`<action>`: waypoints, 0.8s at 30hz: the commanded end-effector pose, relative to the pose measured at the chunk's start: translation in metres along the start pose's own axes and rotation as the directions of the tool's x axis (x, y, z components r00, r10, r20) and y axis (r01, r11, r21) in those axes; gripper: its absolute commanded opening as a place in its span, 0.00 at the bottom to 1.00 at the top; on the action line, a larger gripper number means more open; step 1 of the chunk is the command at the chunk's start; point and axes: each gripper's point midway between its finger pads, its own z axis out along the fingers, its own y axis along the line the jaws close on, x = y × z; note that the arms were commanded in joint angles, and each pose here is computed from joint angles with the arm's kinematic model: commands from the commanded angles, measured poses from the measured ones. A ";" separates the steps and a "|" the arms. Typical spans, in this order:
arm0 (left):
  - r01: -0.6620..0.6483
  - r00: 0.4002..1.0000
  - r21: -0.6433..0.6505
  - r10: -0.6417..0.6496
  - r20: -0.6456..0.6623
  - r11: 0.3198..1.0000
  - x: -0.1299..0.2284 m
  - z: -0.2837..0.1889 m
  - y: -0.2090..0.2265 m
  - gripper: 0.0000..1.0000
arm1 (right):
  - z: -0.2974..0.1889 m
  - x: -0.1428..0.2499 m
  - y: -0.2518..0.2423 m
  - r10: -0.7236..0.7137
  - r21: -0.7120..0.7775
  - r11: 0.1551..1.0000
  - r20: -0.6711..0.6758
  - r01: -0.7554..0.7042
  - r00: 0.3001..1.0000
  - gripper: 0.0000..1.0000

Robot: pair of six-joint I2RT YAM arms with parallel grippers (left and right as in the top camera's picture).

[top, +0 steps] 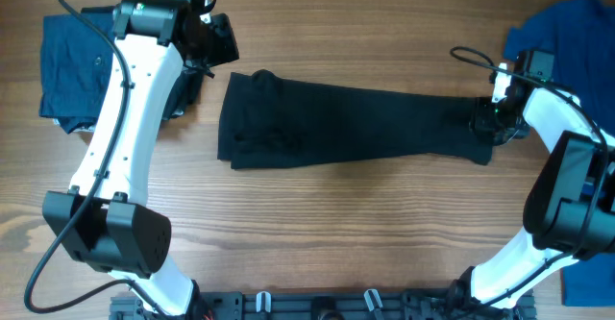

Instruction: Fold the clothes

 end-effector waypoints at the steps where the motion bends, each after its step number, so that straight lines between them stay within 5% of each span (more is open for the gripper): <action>1: 0.002 1.000 -0.021 -0.003 -0.012 1.000 0.001 0.006 0.005 0.48 | 0.027 0.020 0.005 -0.004 -0.028 1.000 -0.083 0.002 0.997 0.53; 7: 0.003 1.000 -0.021 -0.003 -0.010 1.000 0.001 0.006 0.005 0.48 | 0.026 0.018 0.016 0.014 -0.092 0.996 -0.077 -0.021 0.997 0.33; 10: 0.002 1.000 -0.022 -0.002 -0.013 1.000 0.002 0.006 0.005 0.48 | 0.026 0.019 0.008 0.027 -0.042 0.999 -0.082 -0.030 0.996 0.57; 16: 0.000 1.000 -0.031 -0.001 -0.030 1.000 0.006 0.006 0.007 0.48 | 0.027 0.007 -0.004 0.062 0.020 0.998 -0.032 -0.061 0.998 0.73; 19: 0.002 1.000 -0.028 -0.002 -0.024 1.000 0.004 0.006 0.007 0.48 | 0.028 0.005 -0.004 0.091 0.021 0.996 -0.023 -0.091 0.996 0.63; 23: 0.002 1.000 -0.027 -0.003 -0.024 1.000 0.004 0.006 0.007 0.48 | 0.029 0.016 -0.002 0.114 0.018 0.993 -0.065 -0.113 0.991 0.34; 24: 0.002 1.000 -0.027 -0.002 -0.024 1.000 0.004 0.006 0.006 0.48 | 0.029 0.016 -0.002 0.127 0.021 0.992 -0.065 -0.126 0.990 0.21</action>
